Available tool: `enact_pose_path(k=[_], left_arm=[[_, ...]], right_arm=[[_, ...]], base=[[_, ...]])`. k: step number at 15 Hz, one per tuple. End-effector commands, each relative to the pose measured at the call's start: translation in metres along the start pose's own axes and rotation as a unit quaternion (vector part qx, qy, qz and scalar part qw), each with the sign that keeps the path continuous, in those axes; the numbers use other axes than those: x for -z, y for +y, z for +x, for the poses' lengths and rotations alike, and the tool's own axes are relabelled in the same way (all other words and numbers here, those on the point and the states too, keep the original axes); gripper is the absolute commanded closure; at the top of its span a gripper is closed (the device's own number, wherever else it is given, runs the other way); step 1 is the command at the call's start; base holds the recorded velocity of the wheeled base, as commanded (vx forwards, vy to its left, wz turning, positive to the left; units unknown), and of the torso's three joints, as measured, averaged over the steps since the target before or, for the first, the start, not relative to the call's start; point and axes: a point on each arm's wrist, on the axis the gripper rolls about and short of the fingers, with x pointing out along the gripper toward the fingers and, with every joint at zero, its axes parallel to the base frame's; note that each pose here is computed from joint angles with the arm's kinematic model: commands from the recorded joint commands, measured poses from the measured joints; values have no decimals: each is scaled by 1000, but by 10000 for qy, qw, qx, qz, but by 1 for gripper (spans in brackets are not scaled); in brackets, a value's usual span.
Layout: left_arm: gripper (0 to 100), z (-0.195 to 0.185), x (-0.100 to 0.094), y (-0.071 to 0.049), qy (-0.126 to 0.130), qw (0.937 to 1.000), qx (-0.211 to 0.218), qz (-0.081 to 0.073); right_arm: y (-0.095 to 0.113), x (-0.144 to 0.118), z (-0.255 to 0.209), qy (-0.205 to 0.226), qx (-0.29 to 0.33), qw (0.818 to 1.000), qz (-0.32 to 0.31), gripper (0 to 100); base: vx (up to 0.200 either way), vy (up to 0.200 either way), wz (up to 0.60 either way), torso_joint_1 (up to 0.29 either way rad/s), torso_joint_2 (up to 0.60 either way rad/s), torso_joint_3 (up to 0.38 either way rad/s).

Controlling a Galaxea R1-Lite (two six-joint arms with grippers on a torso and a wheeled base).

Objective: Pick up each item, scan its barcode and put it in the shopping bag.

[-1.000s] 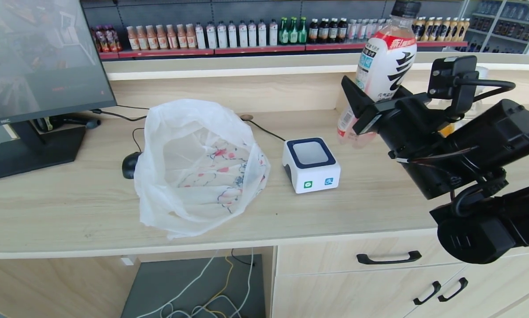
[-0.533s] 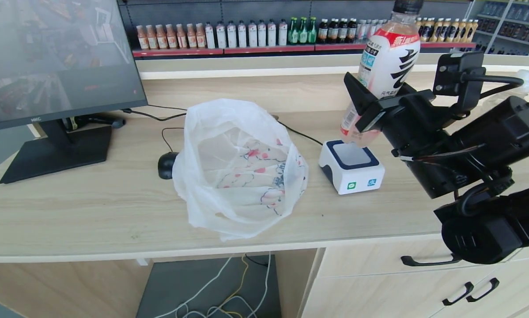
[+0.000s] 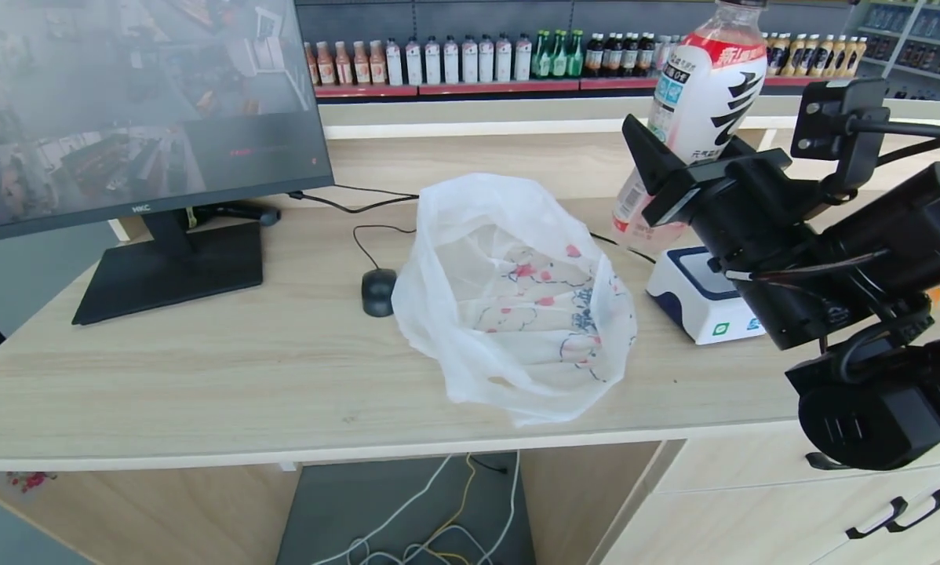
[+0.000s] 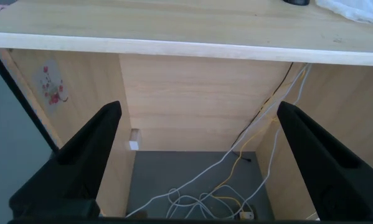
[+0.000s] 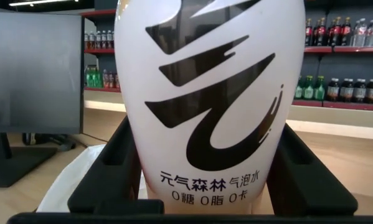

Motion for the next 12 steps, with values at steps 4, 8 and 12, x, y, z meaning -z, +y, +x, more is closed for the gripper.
enact_pose_path(k=[4,8,12], left_arm=[[0,0,0,0,-4,10000,-5,5],[0,0,0,0,-4,10000,-5,5],[0,0,0,0,-4,10000,-5,5]], right_arm=[[-1,-3,2,-74,14,10000,-5,100],[0,-2,1,-53,-1,10000,4,100],[8,-1,-10,142,-133,9998,74,100]], base=[[0,0,0,0,0,0],[0,0,0,0,0,0],[0,0,0,0,0,0]])
